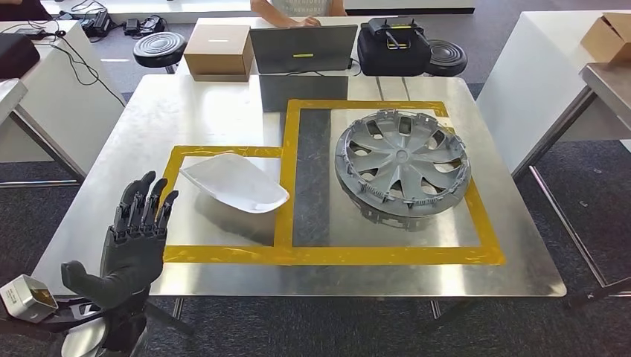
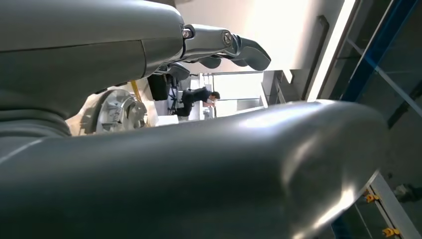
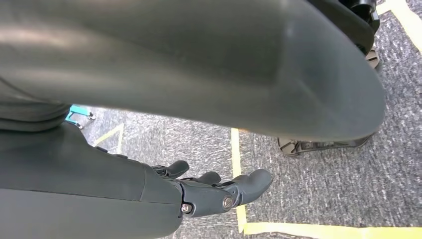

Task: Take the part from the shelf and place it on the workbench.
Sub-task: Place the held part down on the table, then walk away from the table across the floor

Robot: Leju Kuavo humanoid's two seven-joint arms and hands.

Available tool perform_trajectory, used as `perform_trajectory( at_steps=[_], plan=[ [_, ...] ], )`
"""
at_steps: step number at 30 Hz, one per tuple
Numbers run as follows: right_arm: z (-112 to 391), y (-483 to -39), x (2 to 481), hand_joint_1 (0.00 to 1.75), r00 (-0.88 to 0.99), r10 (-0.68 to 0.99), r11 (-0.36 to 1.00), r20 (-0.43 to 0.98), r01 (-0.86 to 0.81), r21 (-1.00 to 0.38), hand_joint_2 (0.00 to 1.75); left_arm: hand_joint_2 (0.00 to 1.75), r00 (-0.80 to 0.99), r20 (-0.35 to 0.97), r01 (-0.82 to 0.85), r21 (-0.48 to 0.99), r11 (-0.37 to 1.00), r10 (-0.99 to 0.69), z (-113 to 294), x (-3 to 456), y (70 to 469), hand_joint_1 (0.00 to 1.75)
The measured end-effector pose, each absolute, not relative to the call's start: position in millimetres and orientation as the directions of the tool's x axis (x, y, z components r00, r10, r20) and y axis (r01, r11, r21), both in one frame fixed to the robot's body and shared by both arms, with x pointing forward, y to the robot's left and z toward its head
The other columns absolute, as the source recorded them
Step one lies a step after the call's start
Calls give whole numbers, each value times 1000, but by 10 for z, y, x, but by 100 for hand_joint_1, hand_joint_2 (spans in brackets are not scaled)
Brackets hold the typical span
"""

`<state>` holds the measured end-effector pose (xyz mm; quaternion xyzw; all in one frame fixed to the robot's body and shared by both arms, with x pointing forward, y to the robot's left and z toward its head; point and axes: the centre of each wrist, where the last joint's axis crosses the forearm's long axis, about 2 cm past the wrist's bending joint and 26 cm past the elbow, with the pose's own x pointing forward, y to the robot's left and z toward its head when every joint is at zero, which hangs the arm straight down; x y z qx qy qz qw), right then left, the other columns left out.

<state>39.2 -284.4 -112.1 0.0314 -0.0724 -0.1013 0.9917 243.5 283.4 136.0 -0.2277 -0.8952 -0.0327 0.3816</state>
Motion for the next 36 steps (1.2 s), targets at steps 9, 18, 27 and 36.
perform_trajectory(
  at_steps=[9,18,27,36],
  plan=[
    [-1121,-2855,387,0,971,-194,980,140,185,73,0,0,-595,772,311,-32,950,221,1185,2234,2962,0],
    [-1118,-2854,416,0,971,-192,980,141,184,74,0,0,-497,866,197,53,979,53,803,2123,3150,0],
    [-1118,-2830,418,0,971,-189,981,146,179,78,0,0,-342,938,105,101,989,-59,380,1973,3330,0],
    [-1116,-2806,431,0,970,-190,980,149,179,83,0,0,-166,981,13,104,995,-100,-15,1821,3450,0]
  ],
)
